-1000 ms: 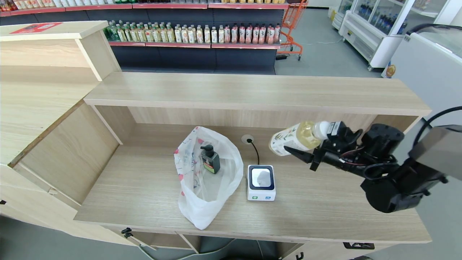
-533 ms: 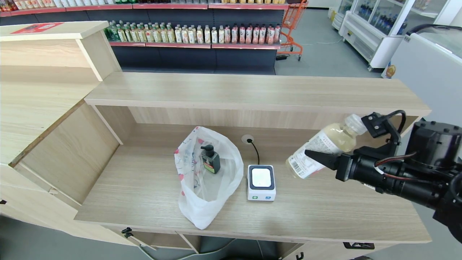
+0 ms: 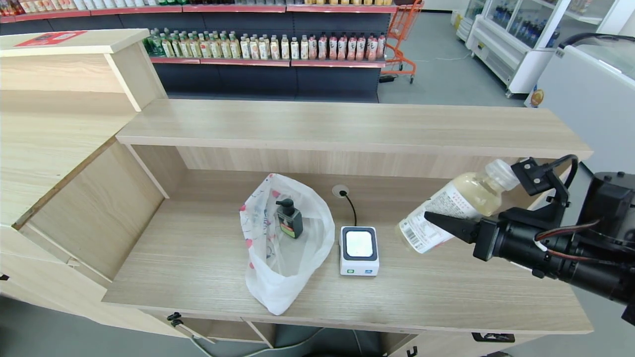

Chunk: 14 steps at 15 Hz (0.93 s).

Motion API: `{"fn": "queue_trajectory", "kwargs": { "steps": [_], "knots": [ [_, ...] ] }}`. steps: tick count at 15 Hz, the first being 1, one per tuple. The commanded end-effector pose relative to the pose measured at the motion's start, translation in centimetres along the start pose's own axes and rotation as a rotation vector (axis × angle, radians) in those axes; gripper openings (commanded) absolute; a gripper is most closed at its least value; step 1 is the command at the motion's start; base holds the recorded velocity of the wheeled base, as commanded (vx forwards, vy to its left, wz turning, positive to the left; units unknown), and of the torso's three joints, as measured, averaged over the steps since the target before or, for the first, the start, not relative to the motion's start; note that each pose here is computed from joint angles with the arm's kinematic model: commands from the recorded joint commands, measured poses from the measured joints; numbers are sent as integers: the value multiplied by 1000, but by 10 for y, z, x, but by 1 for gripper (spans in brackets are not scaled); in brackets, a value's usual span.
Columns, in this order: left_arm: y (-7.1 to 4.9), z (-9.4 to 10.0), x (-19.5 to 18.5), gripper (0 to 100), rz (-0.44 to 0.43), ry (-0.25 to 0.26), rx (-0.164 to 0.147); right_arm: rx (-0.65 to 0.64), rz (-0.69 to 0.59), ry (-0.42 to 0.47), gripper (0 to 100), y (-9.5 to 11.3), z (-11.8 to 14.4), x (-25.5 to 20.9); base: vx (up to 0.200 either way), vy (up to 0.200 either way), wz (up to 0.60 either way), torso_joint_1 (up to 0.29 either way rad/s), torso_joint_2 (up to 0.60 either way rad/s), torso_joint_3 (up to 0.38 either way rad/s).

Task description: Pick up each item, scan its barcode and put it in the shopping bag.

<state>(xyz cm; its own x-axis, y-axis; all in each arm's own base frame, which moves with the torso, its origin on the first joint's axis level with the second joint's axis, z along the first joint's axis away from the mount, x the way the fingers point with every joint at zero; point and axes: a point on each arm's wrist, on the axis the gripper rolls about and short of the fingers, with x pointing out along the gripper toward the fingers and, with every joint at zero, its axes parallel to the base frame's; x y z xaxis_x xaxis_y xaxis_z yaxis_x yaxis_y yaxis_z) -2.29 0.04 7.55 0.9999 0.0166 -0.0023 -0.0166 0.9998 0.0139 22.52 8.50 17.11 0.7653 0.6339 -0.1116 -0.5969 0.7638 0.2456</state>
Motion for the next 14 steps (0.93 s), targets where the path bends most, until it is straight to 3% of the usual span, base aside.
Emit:
{"fn": "queue_trajectory", "kwargs": {
  "steps": [1,9,14],
  "knots": [
    [0,0,0,100,0,-1,1,-1,10,3,0,2,-1,1,0,200,0,2,7,2],
    [0,0,0,100,0,-1,1,9,85,86,0,16,-19,19,0,200,0,-2,5,2],
    [0,0,0,100,0,1,-5,17,71,189,0,5,-45,50,0,0,0,0,0,0]
  ]
}}
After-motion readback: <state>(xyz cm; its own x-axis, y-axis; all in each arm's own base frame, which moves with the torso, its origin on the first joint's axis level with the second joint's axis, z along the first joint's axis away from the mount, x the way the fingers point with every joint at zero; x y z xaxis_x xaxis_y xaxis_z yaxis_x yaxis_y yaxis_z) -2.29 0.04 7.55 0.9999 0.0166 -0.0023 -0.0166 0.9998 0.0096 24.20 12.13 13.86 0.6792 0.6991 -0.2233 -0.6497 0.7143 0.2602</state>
